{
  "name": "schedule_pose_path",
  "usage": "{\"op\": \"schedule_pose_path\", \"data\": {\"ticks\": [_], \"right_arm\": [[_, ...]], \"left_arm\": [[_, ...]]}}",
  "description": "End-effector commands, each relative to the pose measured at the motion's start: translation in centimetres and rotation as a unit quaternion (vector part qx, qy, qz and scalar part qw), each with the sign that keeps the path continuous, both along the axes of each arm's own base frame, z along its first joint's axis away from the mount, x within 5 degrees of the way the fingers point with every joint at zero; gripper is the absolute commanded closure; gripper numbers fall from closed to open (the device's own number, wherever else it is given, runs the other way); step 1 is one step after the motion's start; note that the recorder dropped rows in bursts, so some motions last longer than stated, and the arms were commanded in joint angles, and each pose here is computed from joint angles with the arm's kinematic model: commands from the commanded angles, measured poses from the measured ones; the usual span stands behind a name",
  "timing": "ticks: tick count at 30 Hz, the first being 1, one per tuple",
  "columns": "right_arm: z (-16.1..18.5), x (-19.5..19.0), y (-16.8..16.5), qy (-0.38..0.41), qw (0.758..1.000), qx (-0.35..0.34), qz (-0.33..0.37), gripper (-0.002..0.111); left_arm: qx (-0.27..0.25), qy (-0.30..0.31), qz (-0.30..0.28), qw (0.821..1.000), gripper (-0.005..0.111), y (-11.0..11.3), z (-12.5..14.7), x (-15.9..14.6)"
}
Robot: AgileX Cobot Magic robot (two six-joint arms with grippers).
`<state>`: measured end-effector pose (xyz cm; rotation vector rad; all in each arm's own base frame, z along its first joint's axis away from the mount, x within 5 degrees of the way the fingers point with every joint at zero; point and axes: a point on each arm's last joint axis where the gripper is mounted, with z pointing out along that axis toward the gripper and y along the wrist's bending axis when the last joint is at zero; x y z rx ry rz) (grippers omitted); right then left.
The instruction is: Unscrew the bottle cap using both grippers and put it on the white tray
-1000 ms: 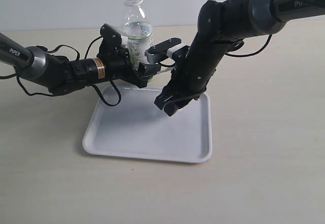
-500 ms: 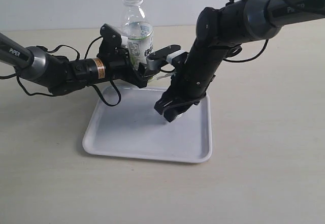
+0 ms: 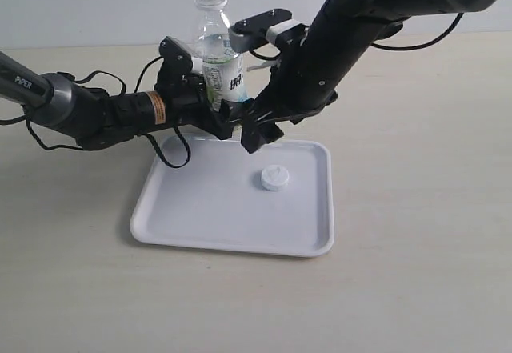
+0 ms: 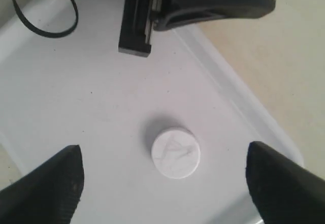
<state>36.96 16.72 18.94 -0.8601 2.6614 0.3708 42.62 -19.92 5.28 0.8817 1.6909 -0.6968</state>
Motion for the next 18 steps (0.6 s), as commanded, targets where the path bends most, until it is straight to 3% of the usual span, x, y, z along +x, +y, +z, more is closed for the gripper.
{"op": "schedule_pose_path", "data": {"ticks": [1, 6, 11, 18], "right_arm": [[2.1, -0.4, -0.2, -0.021, 1.0, 0.007, 0.0, 0.027], [3.7, -1.0, -0.4, -0.033, 0.999, 0.013, 0.003, 0.027], [5.4, -1.8, -0.6, -0.036, 0.999, 0.017, 0.009, 0.027], [8.8, -2.9, -1.1, -0.077, 0.996, 0.033, 0.01, 0.029]], "left_arm": [[-0.019, -0.018, -0.012, 1.0, 0.004, -0.3, 0.8, -0.1], [-0.011, -0.016, -0.022, 1.0, 0.002, -0.2, 0.7, -0.2], [-0.007, 0.022, -0.049, 0.999, 0.002, 0.5, 1.0, -0.4], [0.016, 0.102, -0.077, 0.992, 0.004, 3.5, 2.9, -0.4]]}}
